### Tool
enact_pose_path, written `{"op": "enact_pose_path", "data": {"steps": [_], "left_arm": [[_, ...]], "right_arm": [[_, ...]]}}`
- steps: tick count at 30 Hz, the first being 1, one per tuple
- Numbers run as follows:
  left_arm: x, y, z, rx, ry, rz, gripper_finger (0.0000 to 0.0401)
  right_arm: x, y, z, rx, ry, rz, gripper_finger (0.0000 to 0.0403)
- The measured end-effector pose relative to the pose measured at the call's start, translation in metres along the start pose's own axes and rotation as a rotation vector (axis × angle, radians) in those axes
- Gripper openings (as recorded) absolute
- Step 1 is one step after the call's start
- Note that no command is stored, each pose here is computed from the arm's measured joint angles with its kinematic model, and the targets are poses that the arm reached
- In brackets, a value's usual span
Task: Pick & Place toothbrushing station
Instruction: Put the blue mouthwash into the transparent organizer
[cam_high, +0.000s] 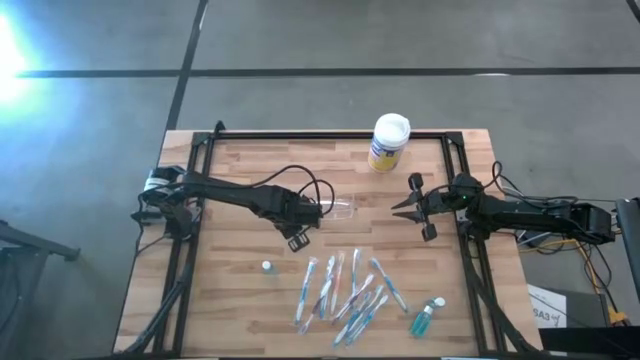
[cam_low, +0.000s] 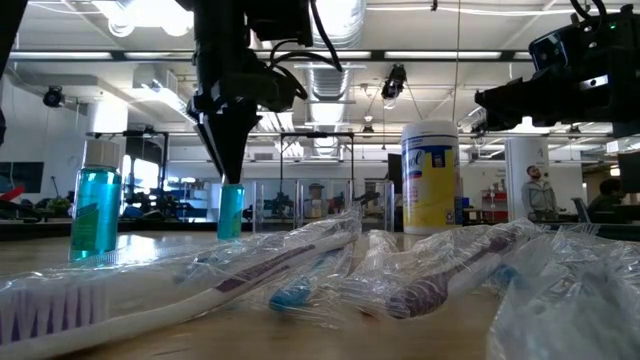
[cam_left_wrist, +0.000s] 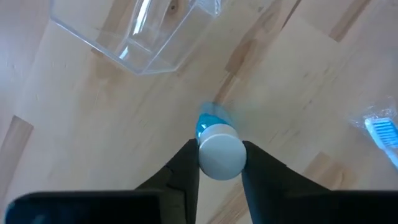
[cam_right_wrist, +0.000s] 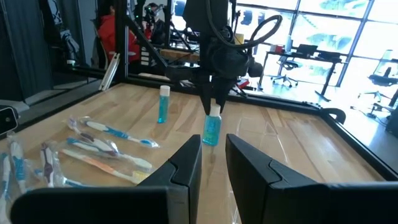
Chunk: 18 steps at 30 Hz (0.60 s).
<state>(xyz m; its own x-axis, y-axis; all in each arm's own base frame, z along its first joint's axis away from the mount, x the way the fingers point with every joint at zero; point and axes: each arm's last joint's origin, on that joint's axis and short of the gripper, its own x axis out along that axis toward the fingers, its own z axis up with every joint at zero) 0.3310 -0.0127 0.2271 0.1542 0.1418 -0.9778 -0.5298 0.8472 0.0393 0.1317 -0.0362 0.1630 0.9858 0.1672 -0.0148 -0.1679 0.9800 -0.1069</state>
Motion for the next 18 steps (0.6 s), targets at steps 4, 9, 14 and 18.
{"op": "enact_pose_path", "data": {"steps": [4,9,14,18], "left_arm": [[-0.002,0.000,-0.001,0.057,-0.001,-0.001,0.0095],[-0.018,0.001,-0.005,0.122,-0.046,-0.021,0.0095],[-0.049,0.006,-0.015,0.220,-0.138,-0.059,0.0095],[-0.079,0.014,-0.028,0.328,-0.258,-0.086,0.0095]], "right_arm": [[0.000,0.000,0.000,-0.001,0.000,0.000,0.0068],[0.000,0.000,0.000,0.002,0.003,0.001,0.0068],[0.000,0.000,-0.001,0.007,0.010,0.001,0.0068],[0.000,0.000,-0.001,0.010,0.010,0.002,0.0068]]}}
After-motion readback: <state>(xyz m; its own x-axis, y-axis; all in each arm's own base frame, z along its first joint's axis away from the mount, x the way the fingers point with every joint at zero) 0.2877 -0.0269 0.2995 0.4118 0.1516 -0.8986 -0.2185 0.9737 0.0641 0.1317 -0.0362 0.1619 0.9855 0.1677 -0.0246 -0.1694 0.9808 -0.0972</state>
